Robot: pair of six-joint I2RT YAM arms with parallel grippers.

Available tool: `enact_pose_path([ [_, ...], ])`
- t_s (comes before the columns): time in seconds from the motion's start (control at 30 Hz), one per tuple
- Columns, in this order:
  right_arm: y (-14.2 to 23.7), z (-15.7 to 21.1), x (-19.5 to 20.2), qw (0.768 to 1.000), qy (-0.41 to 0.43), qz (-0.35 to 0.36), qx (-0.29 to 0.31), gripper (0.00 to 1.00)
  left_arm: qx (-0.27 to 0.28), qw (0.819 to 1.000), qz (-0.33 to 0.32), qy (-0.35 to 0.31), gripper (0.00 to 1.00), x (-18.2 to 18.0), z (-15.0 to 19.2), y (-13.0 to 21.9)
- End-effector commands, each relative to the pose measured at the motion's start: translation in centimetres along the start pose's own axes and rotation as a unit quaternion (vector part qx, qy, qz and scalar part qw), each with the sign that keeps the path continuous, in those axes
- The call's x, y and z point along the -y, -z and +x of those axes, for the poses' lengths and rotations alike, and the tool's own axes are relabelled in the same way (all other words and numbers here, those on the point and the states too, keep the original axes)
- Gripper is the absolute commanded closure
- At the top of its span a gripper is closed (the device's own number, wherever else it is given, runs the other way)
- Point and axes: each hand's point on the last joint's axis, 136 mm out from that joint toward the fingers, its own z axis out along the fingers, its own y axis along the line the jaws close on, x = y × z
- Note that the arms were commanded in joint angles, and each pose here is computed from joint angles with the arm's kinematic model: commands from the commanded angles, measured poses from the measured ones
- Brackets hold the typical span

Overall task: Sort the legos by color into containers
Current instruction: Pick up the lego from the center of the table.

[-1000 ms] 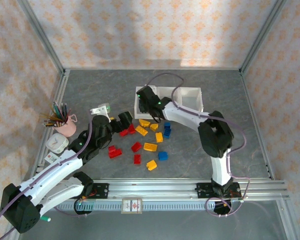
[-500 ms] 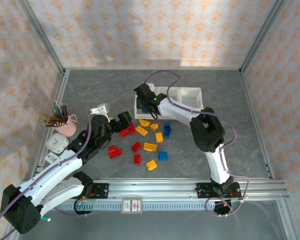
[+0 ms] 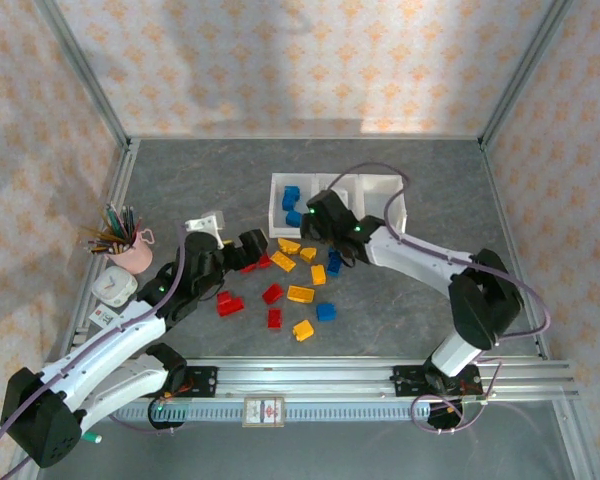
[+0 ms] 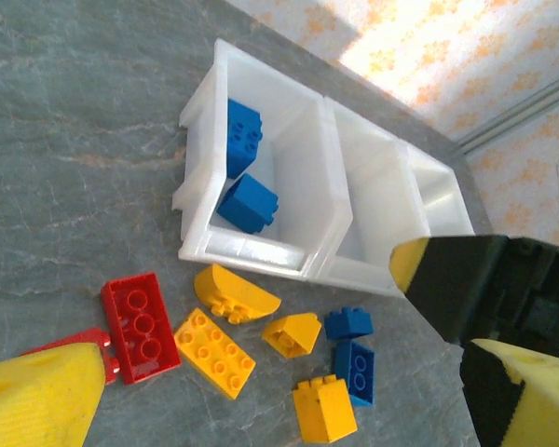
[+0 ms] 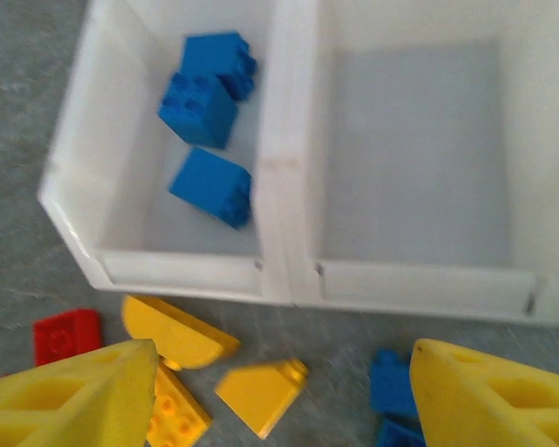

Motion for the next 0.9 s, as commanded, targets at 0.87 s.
enact_pose_path([
  [0.87,-6.1,4.4,5.1,0.997,-0.010,0.071,-0.032,0.37,-0.018,0.999,0.049,0.006,0.01,3.8,2.8,-1.4],
])
